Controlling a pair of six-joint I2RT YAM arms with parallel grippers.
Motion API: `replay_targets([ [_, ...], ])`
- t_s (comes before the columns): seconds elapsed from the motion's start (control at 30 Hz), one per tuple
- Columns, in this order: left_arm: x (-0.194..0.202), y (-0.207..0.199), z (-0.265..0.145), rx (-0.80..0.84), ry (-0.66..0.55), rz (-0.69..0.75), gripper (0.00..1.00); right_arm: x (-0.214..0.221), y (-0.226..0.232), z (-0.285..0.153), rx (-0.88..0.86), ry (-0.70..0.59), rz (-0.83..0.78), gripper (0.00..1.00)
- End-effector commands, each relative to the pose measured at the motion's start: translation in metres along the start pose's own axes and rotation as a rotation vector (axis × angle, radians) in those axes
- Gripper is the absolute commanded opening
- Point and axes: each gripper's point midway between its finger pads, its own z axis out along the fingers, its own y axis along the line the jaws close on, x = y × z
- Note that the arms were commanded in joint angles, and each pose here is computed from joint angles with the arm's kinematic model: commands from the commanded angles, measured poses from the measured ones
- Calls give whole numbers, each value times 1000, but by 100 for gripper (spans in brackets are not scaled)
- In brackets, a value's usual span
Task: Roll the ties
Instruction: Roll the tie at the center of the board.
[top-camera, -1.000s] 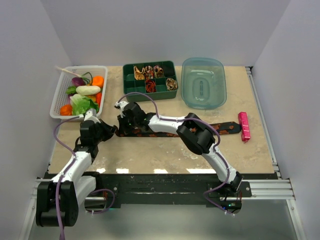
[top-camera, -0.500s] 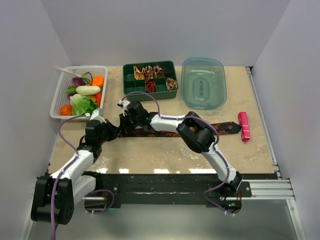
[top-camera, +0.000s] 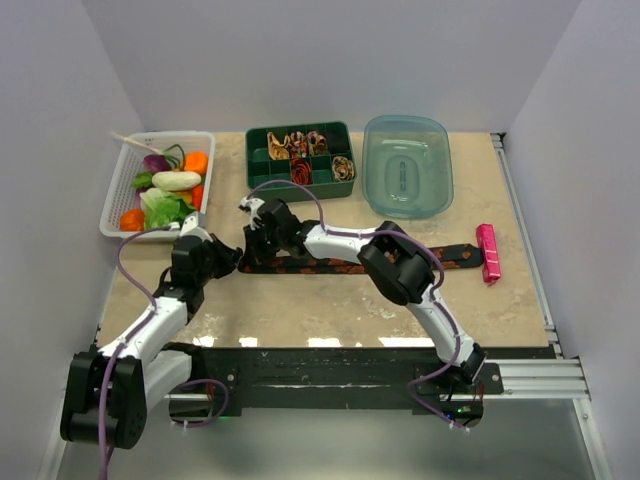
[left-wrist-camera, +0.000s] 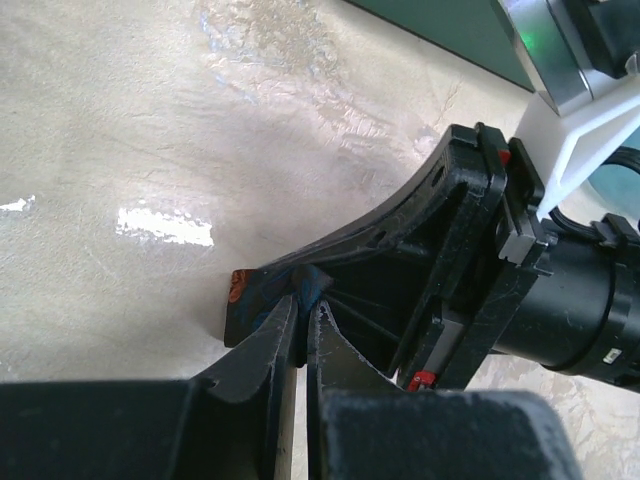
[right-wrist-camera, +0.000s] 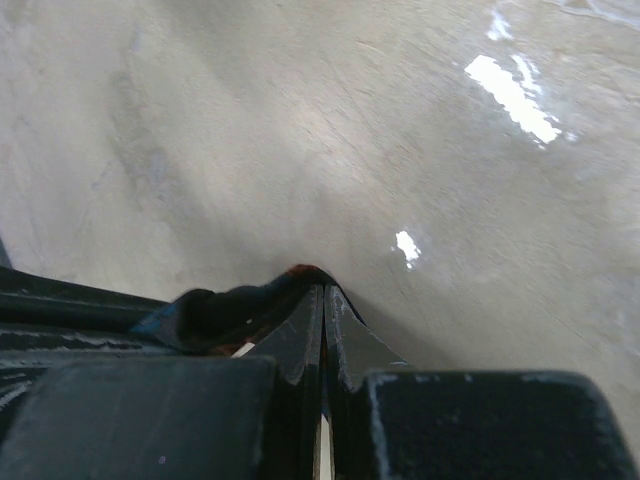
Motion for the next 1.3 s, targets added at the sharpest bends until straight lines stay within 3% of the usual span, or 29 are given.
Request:
replay_targets([
  [0.0,-24,-17,1,27,-57,0,0,-37,1,-31,104,-39,-79,0],
  [0.7,-4,-18,11,10,-10,36,0,-61,-19,-77,176,-100,-64,0],
  [1.27,19,-22,28,25,41,22,3,-47,-27,-77,168,-64,-50,0],
])
